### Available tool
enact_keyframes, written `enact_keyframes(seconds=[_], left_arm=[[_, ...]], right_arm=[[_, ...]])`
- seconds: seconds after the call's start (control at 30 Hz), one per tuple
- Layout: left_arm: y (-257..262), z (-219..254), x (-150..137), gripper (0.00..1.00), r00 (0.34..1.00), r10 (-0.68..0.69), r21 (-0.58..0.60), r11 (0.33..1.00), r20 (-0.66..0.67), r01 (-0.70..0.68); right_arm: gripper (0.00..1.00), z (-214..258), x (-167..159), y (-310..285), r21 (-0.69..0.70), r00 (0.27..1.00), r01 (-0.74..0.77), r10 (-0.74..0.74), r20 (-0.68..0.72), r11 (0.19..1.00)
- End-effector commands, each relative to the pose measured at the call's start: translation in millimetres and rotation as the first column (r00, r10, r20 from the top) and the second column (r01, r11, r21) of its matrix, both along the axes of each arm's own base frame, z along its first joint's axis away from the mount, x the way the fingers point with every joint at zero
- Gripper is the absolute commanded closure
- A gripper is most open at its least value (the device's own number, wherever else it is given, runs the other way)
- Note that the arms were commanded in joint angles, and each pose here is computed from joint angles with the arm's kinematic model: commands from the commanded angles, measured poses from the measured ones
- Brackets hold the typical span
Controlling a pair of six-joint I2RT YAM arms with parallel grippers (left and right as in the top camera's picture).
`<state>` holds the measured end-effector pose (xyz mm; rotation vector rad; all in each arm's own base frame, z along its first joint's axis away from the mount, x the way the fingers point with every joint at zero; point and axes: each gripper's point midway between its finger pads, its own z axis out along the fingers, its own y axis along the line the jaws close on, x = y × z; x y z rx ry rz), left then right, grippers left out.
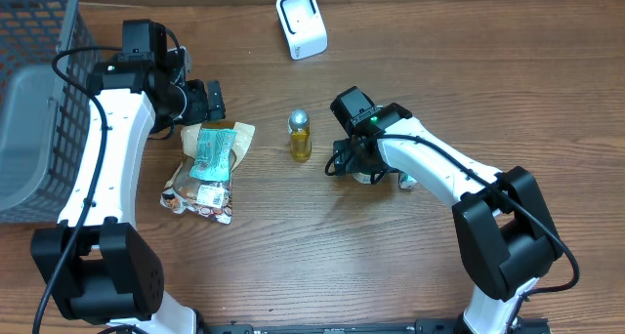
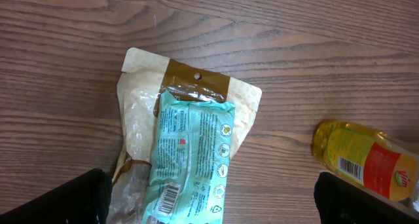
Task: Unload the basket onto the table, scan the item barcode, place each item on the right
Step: 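Lift the green-lidded jar slightly with the right gripper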
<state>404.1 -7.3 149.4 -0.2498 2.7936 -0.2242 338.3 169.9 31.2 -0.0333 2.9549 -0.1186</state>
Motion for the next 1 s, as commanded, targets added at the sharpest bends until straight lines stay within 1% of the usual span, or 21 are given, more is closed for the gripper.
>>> enact_keyframes(seconds=[0.0, 0.1, 0.2, 0.33, 0.7, 0.77, 0.97], left_arm=[[-2.2, 12.8, 3.4, 0.0, 0.999, -0.015, -0.002, 1.0, 0.038, 0.015], [-2.2, 12.8, 3.4, 0.0, 0.999, -0.015, -0.002, 1.0, 0.038, 0.015], [-2.2, 12.8, 3.4, 0.0, 0.999, -0.015, -0.002, 1.0, 0.038, 0.015], [-2.2, 12.8, 3.4, 0.0, 0.999, -0.015, -0.002, 1.0, 0.038, 0.015], [-2.2, 12.8, 3.4, 0.0, 0.999, -0.015, -0.002, 1.0, 0.038, 0.015], [-2.2, 12.8, 3.4, 0.01, 0.999, -0.015, -0.002, 1.0, 0.038, 0.015], [-2.2, 12.8, 3.4, 0.0, 0.999, -0.015, -0.002, 1.0, 0.038, 0.015]], right_arm=[[0.06, -1.7, -1.5, 2.5, 0.005, 1.0, -0.005, 0.005, -0.005, 1.0], [0.07, -1.7, -1.6, 2.4, 0.005, 1.0, -0.005, 0.005, -0.006, 1.0], [0.1, -1.8, -2.4, 1.9, 0.003, 1.0, -0.005, 0.005, -0.009, 1.0], [0.09, -2.6, -6.3, -0.4, -0.007, 1.0, -0.004, 0.004, -0.025, 1.0], [0.1, -2.3, -1.2, 3.4, 0.01, 1.0, -0.005, 0.005, -0.004, 1.0], [0.11, -2.5, -1.5, 3.1, 0.009, 1.0, -0.005, 0.005, -0.005, 1.0], [0.11, -7.5, -4.5, 1.0, 0.004, 1.0, -0.005, 0.005, -0.011, 1.0]])
